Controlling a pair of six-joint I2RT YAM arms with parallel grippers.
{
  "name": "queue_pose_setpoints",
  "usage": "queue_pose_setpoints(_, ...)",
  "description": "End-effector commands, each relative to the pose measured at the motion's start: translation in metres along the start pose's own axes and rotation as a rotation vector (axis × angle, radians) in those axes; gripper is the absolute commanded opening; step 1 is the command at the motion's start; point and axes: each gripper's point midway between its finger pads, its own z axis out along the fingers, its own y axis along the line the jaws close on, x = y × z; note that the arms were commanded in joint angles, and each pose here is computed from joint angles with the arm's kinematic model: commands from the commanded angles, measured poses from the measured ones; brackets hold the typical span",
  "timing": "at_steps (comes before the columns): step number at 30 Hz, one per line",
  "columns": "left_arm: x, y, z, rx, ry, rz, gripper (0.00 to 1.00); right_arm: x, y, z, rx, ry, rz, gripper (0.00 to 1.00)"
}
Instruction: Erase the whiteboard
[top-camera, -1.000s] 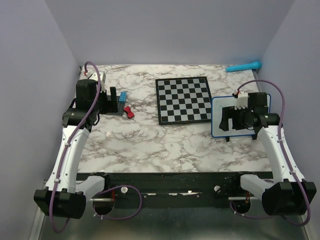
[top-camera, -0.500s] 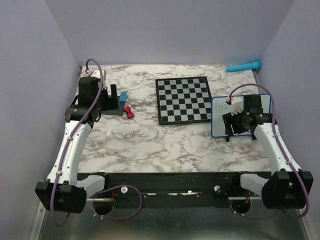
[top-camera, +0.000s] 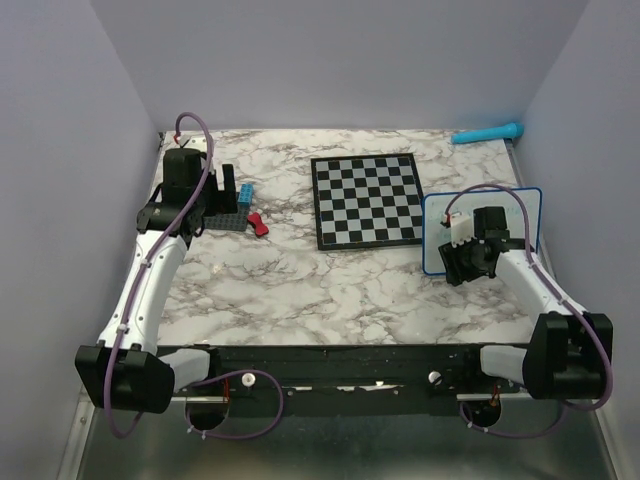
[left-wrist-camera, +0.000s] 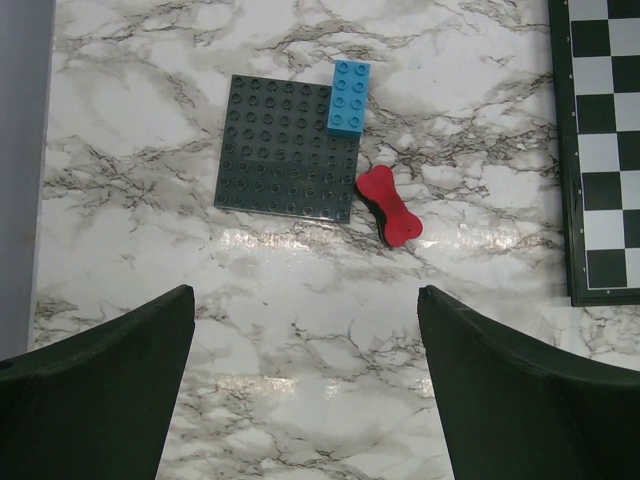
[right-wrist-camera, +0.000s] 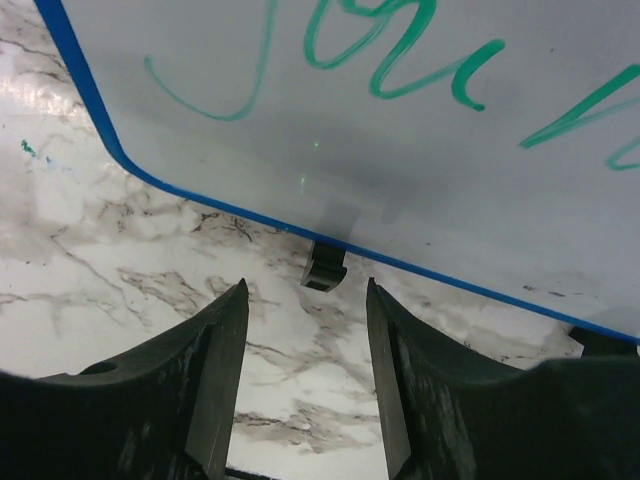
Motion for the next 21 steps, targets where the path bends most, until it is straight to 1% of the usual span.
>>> queue_pose_setpoints(1,-0.016,0.006,0.002,-0.035,-0.047,-0.002,0.99,-0.016,-0.013,0.012,0.05,-0.067,0.016,0.58)
queue_pose_setpoints(5,-0.015,0.01,0.005,-0.056,-0.043,0.003,0.99,-0.008,-0.015,0.027,0.051,-0.023,0.033,0.56)
queue_pose_setpoints(8,-0.013,0.012,0.006,-0.064,-0.041,0.014,0.99,-0.012,-0.018,0.03,0.062,-0.048,0.032,0.52)
queue_pose_setpoints(11,-0.012,0.015,0.006,-0.078,-0.043,0.026,0.99,-0.01,-0.014,0.033,0.04,-0.036,0.042,0.48)
queue_pose_setpoints(12,-0.013,0.016,0.006,-0.082,-0.046,0.027,0.99,-0.009,-0.013,0.033,0.032,-0.031,0.045,0.42)
queue_pose_setpoints(14,-0.013,0.016,0.006,-0.084,-0.046,0.028,0.99,-0.007,-0.011,0.034,0.024,-0.026,0.038,0.36)
queue_pose_setpoints(15,-0.013,0.016,0.006,-0.087,-0.048,0.028,0.99,-0.006,-0.01,0.033,0.017,-0.025,0.031,0.25)
queue_pose_setpoints(17,-0.014,0.016,0.007,-0.088,-0.048,0.027,0.99,-0.002,-0.007,0.032,0.004,-0.011,0.021,0.16)
queue_pose_setpoints(18,-0.015,0.016,0.007,-0.086,-0.051,0.026,0.99,-0.001,-0.005,0.032,-0.007,-0.004,0.011,0.07)
queue_pose_setpoints(19,-0.016,0.016,0.007,-0.088,-0.051,0.026,0.99,0.003,-0.003,0.031,-0.018,0.012,0.006,0.02)
queue_pose_setpoints(21,-0.016,0.017,0.008,-0.094,-0.052,0.026,0.99,0.005,0.0,0.029,-0.038,0.02,-0.008,0.01)
